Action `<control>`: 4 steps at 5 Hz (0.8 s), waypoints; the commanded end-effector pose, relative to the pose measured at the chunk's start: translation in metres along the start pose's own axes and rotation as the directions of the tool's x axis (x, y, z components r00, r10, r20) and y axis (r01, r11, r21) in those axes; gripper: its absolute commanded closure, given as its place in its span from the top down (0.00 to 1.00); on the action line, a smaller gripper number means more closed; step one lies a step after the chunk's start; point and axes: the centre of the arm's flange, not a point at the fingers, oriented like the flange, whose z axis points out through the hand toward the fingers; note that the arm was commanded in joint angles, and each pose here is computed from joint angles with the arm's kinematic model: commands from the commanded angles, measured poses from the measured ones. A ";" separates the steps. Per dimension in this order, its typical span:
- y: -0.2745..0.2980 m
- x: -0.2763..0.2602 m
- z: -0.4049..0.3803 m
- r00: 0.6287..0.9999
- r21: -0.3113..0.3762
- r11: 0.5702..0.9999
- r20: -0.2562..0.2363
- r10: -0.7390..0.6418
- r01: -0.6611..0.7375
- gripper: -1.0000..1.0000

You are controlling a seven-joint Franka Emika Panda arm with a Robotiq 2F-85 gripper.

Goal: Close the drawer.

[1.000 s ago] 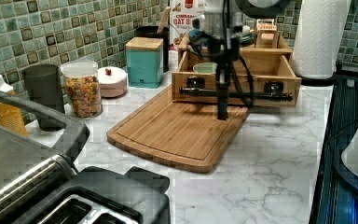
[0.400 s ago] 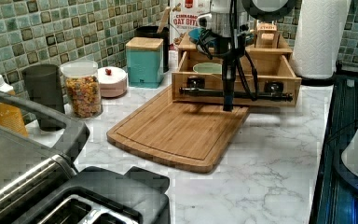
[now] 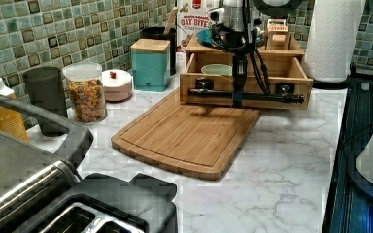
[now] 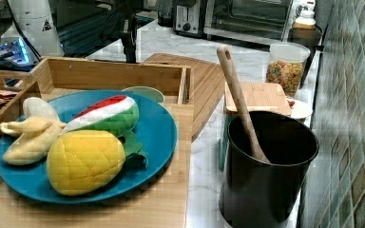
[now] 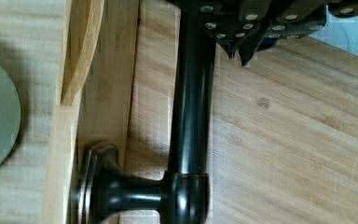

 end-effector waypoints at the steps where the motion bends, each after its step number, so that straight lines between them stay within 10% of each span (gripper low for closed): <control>1: 0.074 -0.009 0.003 0.999 0.015 1.000 -0.029 -0.015 0.016 0.00; 4: 0.169 -0.029 -0.011 0.999 -0.014 0.999 -0.019 0.036 -0.037 0.00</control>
